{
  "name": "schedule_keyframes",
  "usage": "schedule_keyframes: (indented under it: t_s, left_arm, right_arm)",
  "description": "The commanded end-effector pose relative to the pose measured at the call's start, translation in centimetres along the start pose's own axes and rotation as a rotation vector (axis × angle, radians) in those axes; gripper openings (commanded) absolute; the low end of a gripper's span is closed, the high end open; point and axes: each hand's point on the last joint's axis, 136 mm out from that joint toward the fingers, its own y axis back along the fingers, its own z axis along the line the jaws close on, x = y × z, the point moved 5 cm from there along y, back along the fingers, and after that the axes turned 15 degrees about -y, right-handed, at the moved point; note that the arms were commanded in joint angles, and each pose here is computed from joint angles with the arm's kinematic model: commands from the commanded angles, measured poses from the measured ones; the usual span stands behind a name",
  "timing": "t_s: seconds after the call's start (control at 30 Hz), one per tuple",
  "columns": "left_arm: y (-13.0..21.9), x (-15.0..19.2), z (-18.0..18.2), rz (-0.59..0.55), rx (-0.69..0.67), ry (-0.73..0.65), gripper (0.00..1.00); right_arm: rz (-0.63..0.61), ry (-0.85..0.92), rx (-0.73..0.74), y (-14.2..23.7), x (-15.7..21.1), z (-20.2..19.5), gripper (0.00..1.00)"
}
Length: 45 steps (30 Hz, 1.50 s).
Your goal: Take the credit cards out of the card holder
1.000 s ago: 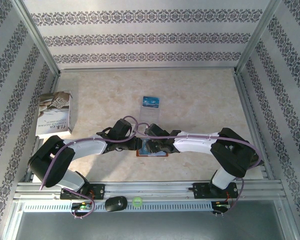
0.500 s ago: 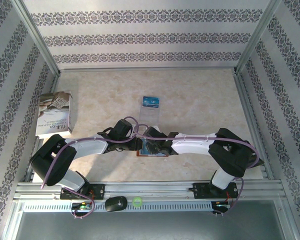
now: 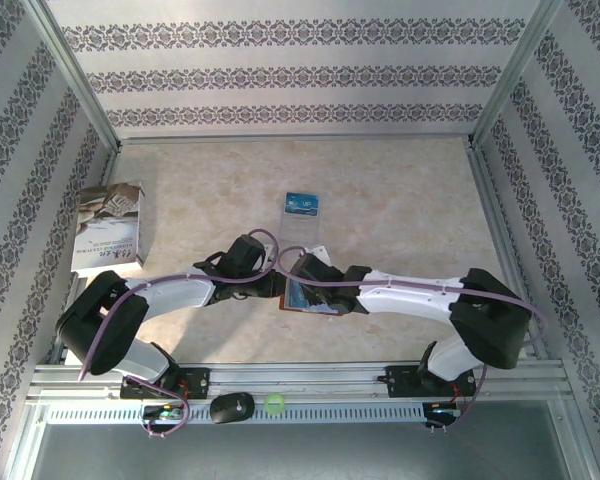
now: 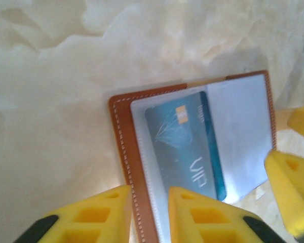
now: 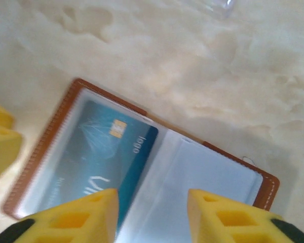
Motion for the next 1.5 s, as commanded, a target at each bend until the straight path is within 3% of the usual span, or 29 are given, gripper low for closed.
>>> schedule_keyframes:
  t_s: [0.0, 0.17, 0.37, 0.57, 0.87, 1.13, 1.37, 1.47]
  left_arm:
    - [-0.2, -1.0, -1.6, -0.014, 0.031, -0.043, 0.19]
    - [-1.7, -2.0, -2.2, -0.019, 0.061, -0.038, 0.14]
    - [-2.6, -2.8, -2.1, -0.015, 0.033, -0.051, 0.09]
    - [-3.4, -1.5, -0.7, 0.045, -0.046, -0.039, 0.03]
    - [-3.6, 0.5, 0.3, 0.09, -0.07, -0.009, 0.02]
    - [-3.7, 1.9, 0.6, 0.117, -0.06, 0.009, 0.0]
    - [-3.4, 1.7, 0.4, 0.106, -0.049, 0.009, 0.0]
    - [-3.3, 1.8, 0.4, 0.104, -0.049, 0.01, 0.0]
  right_arm:
    - [0.096, -0.067, -0.134, -0.6, 0.9, 0.5, 0.27]
    - [0.193, -0.173, -0.238, -1.8, 1.6, 0.4, 0.23]
    - [0.217, -0.223, -0.239, -2.1, 1.5, -0.3, 0.24]
    - [0.233, -0.257, -0.233, -2.8, 1.6, -0.6, 0.25]
    - [0.255, -0.306, -0.173, -3.8, 2.2, -1.9, 0.27]
    - [0.291, -0.322, -0.268, -3.8, 2.3, -0.7, 0.26]
    - [0.331, -0.398, -0.279, -4.6, 2.5, -1.2, 0.18]
    - [0.36, -0.445, -0.273, -4.9, 3.0, -1.6, 0.21]
